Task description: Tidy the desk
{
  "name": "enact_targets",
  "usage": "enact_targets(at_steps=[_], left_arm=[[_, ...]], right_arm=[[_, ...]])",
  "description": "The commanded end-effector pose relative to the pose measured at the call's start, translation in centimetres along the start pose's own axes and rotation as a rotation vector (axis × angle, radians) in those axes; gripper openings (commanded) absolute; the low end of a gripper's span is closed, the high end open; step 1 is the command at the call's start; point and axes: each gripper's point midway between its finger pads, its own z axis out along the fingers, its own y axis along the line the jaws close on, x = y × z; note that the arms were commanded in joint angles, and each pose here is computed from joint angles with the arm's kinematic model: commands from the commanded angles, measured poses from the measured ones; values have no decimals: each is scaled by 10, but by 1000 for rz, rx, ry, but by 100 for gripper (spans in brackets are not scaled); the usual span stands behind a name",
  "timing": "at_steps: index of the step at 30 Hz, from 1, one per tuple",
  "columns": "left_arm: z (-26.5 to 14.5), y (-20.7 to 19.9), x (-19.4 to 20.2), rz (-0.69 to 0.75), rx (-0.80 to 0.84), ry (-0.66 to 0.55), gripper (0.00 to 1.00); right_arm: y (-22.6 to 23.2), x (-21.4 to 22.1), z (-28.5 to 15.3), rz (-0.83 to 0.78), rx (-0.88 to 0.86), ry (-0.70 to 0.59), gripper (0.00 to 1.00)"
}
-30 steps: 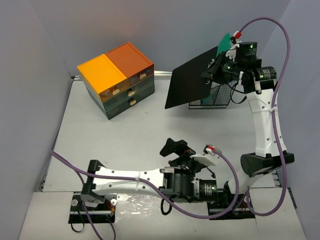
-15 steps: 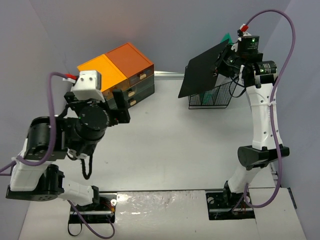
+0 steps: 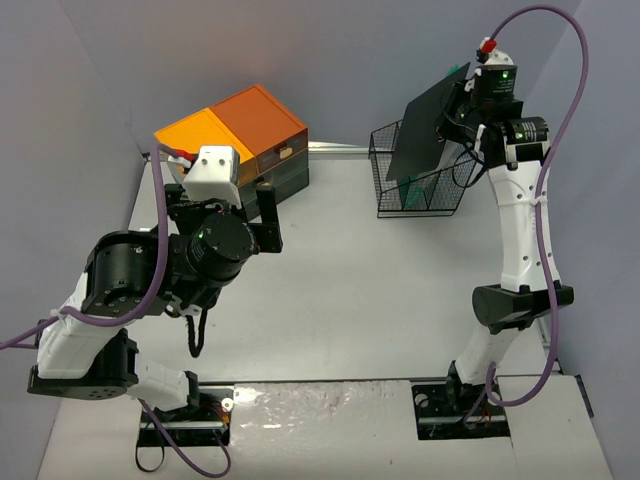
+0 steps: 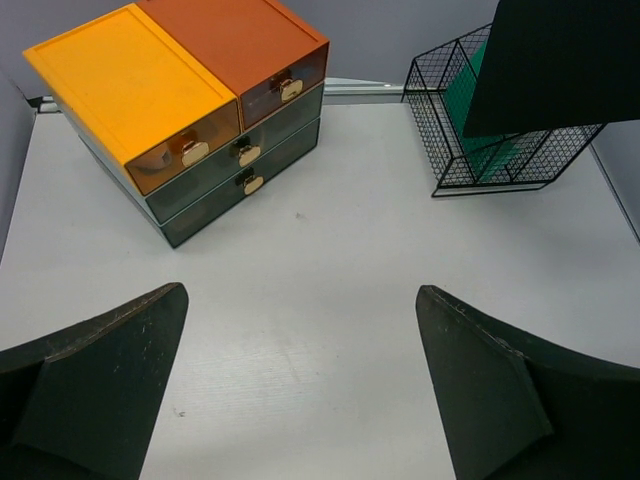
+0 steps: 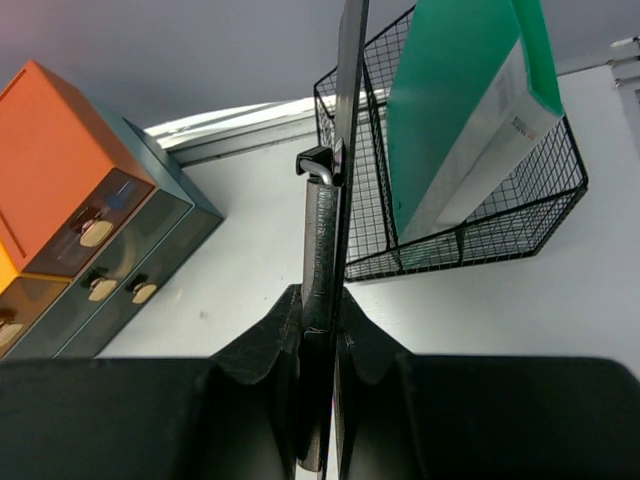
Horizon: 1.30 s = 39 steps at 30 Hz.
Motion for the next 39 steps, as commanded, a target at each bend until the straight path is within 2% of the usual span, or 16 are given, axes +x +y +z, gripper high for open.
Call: enact_targets(at_steps=[1, 14, 32, 39], left_arm=[[-10, 44, 14, 178, -65, 57, 97], [-10, 46, 10, 162, -67, 47, 97], [-4, 42, 7, 160, -67, 46, 97], [-6, 45, 3, 150, -60, 44, 97]], right_arm=[[0, -48, -3, -46, 7, -199, 0], [-6, -27, 33, -101, 16, -160, 0], [-3, 24, 57, -198, -71, 1, 0], [-14, 47, 70, -207, -28, 72, 0]])
